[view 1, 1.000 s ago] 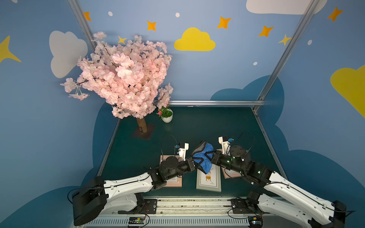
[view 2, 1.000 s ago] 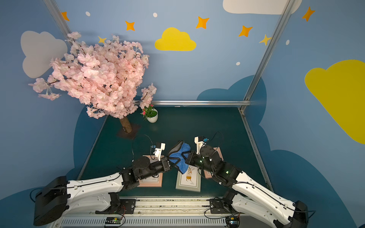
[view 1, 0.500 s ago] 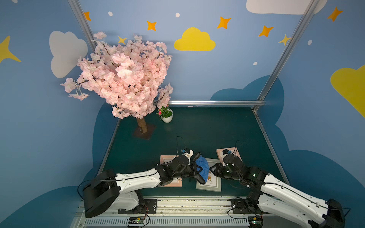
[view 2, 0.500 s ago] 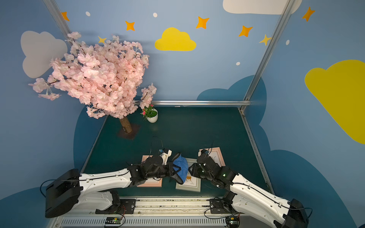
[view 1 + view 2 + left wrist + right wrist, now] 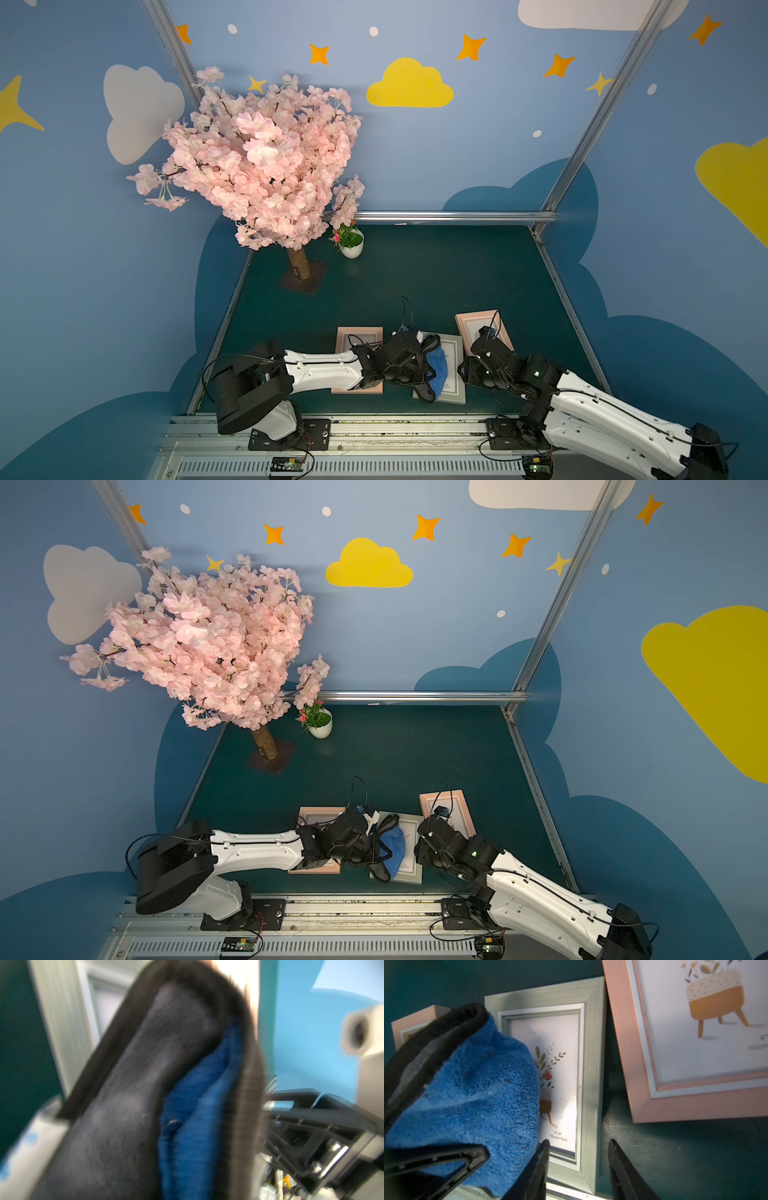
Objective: Wipe the picture frame with a cloth
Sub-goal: Wipe the dirt from the picture frame.
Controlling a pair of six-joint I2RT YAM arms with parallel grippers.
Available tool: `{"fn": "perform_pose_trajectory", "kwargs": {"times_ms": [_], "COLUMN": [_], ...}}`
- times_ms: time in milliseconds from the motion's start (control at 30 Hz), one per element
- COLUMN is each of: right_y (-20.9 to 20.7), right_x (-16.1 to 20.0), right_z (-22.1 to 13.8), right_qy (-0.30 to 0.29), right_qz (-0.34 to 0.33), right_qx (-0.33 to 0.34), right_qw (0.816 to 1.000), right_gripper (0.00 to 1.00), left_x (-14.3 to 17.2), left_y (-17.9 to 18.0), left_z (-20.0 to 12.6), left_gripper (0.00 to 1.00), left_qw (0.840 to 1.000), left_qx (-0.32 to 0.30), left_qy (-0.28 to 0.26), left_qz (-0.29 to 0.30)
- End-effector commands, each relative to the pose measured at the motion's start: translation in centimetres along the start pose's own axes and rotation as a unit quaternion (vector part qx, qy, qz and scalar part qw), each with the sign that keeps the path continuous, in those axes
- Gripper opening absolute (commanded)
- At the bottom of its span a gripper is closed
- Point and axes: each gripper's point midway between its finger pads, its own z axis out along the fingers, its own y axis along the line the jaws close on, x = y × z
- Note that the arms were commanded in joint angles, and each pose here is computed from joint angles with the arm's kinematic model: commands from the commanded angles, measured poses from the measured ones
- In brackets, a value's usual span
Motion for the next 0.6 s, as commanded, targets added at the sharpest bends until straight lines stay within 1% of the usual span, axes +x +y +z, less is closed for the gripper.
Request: {"fn": "perform_pose_trajectory", "kwargs": {"times_ms": [0, 67, 133, 167, 267, 333, 467, 533, 567], "right_y": [-1.0, -0.8, -0.5, -0.5, -0.7, -0.8, -0.6, -0.6, -0.6], "right_x": [0.2, 0.2, 0.1, 0.1, 0.1, 0.1, -0.1, 0.0, 0.0], "right_z": [0.4, 0.7, 0.9, 1.1, 1.3, 1.4, 1.7, 1.9, 1.9], "right_qy": [0.001, -0.001, -0.002, -0.002, -0.003, -0.003, -0.008, -0.008, -0.007], "right_qz": [-0.015, -0.015, -0.016, -0.016, -0.014, -0.014, -0.011, -0.009, -0.009], "right_qx": [0.023, 0.017, 0.009, 0.009, 0.011, 0.011, 0.004, 0.001, -0.001], "right_qw": [1.0, 1.0, 1.0, 1.0, 1.0, 1.0, 1.0, 1.0, 1.0], "right_gripper": [0.48, 0.48, 0.48, 0.48, 0.48, 0.48, 0.47, 0.47, 0.47], "left_x": [1.1, 0.8, 0.7, 0.4, 0.0, -0.5, -2.1, -2.7, -2.8], "left_y": [2.2, 2.2, 1.7, 1.3, 0.1, -0.5, -0.6, -0.8, -0.7], "left_z": [-1.8, -2.6, -3.0, -3.2, -4.3, -5.5, -7.1, -6.7, -6.3], "left_gripper": [0.49, 0.6, 0.68, 0.71, 0.72, 0.74, 0.88, 1.0, 1.0], "left_qw": [0.997, 0.996, 0.996, 0.996, 0.997, 0.997, 0.993, 0.991, 0.991], "left_qx": [-0.07, -0.081, -0.08, -0.08, -0.074, -0.066, -0.076, -0.085, -0.095], "left_qy": [0.018, 0.011, 0.009, 0.006, -0.001, -0.021, -0.072, -0.077, -0.076], "left_qz": [0.011, 0.018, 0.023, 0.027, 0.037, 0.044, 0.061, 0.061, 0.058]}}
